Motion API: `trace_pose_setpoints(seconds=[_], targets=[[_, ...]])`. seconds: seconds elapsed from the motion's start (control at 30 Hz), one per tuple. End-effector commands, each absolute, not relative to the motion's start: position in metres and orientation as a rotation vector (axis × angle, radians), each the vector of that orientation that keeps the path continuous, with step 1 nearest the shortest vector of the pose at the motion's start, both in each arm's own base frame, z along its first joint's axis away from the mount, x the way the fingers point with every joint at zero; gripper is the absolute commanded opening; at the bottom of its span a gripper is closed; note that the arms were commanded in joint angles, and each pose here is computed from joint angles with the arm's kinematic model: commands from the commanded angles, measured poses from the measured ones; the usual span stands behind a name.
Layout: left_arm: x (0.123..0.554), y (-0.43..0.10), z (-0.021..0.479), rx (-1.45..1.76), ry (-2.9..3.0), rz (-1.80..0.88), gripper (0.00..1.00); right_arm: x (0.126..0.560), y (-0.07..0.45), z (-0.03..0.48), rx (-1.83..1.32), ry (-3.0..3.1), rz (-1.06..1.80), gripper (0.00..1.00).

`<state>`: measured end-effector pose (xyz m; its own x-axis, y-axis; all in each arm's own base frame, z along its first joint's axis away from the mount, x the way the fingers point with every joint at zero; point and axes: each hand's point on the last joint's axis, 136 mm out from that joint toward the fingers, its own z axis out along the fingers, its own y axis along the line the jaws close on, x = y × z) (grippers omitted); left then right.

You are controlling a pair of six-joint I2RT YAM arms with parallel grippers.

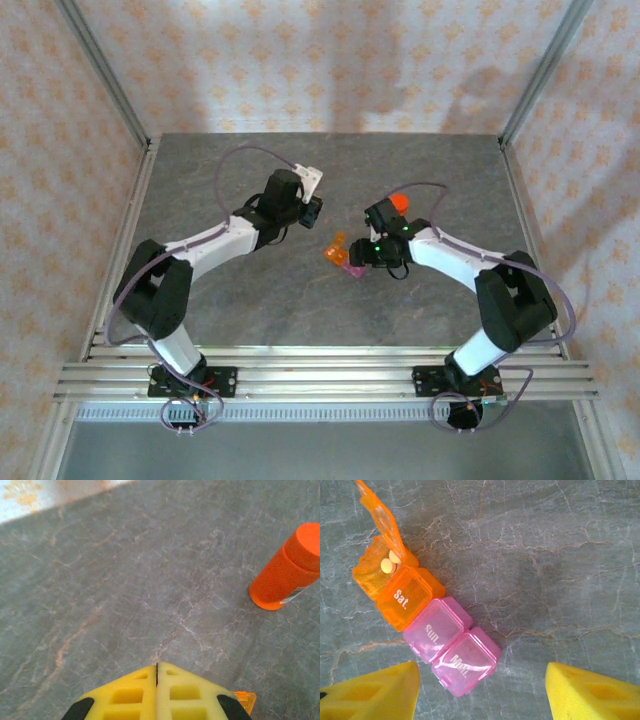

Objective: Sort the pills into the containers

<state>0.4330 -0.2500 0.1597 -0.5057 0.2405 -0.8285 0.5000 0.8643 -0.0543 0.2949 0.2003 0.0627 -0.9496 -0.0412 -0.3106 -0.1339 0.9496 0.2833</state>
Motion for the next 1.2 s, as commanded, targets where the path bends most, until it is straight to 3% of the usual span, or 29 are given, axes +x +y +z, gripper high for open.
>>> trace_pose_setpoints(seconds=[0.0,1.17], targets=[[0.424,-0.257,0.14,0.566,2.235,-0.398,0.0,0.301,0.203,0.057,-0.112,2.791,0.424,0.66],[0.442,-0.315,0.075,0.666,2.497,-0.404,0.0,0.293,0.195,0.025,-0.12,2.876,0.316,0.63]])
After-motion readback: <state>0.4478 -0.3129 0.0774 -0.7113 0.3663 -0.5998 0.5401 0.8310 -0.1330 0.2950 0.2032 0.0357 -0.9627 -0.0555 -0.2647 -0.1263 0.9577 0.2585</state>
